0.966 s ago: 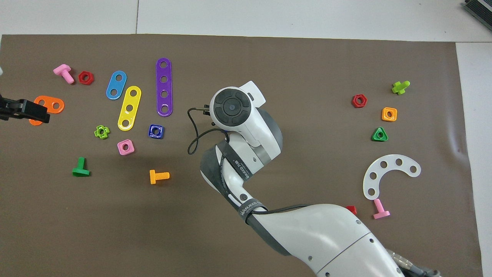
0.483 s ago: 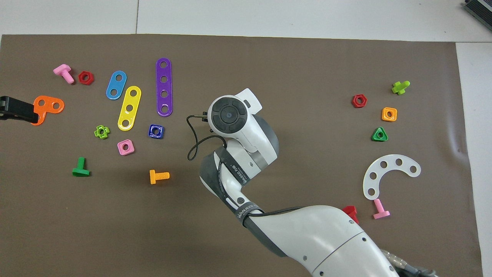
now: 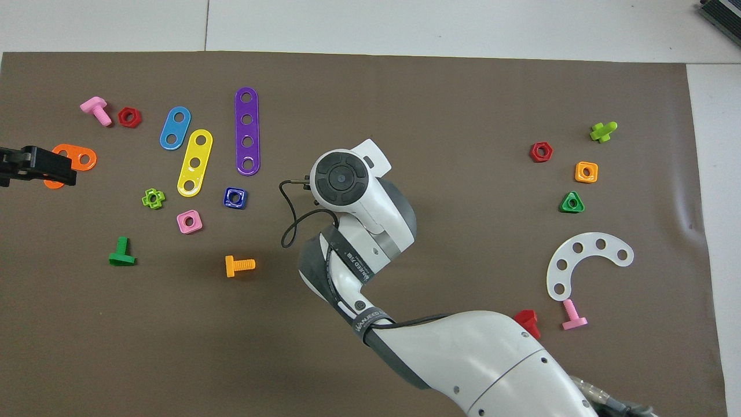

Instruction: Unscrew and place screws in storage area

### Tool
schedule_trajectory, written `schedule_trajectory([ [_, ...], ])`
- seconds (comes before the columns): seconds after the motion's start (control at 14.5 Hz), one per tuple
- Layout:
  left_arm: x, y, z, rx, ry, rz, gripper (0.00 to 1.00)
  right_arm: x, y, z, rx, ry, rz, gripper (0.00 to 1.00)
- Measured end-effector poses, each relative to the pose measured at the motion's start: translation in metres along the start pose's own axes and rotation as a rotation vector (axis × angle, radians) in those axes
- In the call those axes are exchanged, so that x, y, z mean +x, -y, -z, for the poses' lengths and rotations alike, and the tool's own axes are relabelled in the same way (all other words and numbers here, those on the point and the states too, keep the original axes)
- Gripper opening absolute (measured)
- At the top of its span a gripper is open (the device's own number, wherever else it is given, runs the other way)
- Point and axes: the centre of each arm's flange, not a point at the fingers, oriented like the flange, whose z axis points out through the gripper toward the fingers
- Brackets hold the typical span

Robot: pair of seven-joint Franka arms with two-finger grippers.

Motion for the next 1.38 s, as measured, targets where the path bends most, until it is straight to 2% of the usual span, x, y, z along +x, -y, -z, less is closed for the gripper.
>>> schedule_trajectory([
  [0.62, -0.016, -0.021, -0.027, 0.002, 0.003, -0.035, 1.00, 0.003, -0.001, 0.001, 0.006, -0.008, 0.026, 0.37],
  [0.69, -0.017, -0.022, -0.029, 0.002, 0.000, -0.035, 1.00, 0.003, -0.001, 0.001, 0.006, -0.008, 0.030, 0.32],
  [0.76, -0.018, -0.022, -0.029, 0.002, -0.003, -0.035, 1.00, 0.003, -0.001, 0.001, 0.006, -0.008, 0.032, 0.32],
  [0.9, -0.018, -0.021, -0.028, 0.003, -0.013, -0.033, 1.00, 0.004, -0.002, 0.003, 0.006, -0.012, 0.032, 0.20],
  [1.17, -0.019, -0.021, -0.025, 0.003, -0.019, -0.033, 1.00, 0.007, -0.003, 0.007, 0.008, -0.019, 0.023, 0.20],
  [1.31, -0.019, -0.022, -0.025, -0.013, -0.021, -0.030, 1.00, 0.021, -0.011, 0.029, 0.021, -0.050, -0.008, 0.20],
  [1.38, -0.019, -0.022, -0.024, -0.027, -0.021, -0.026, 1.00, 0.038, -0.026, 0.054, 0.028, -0.071, -0.037, 0.20],
])
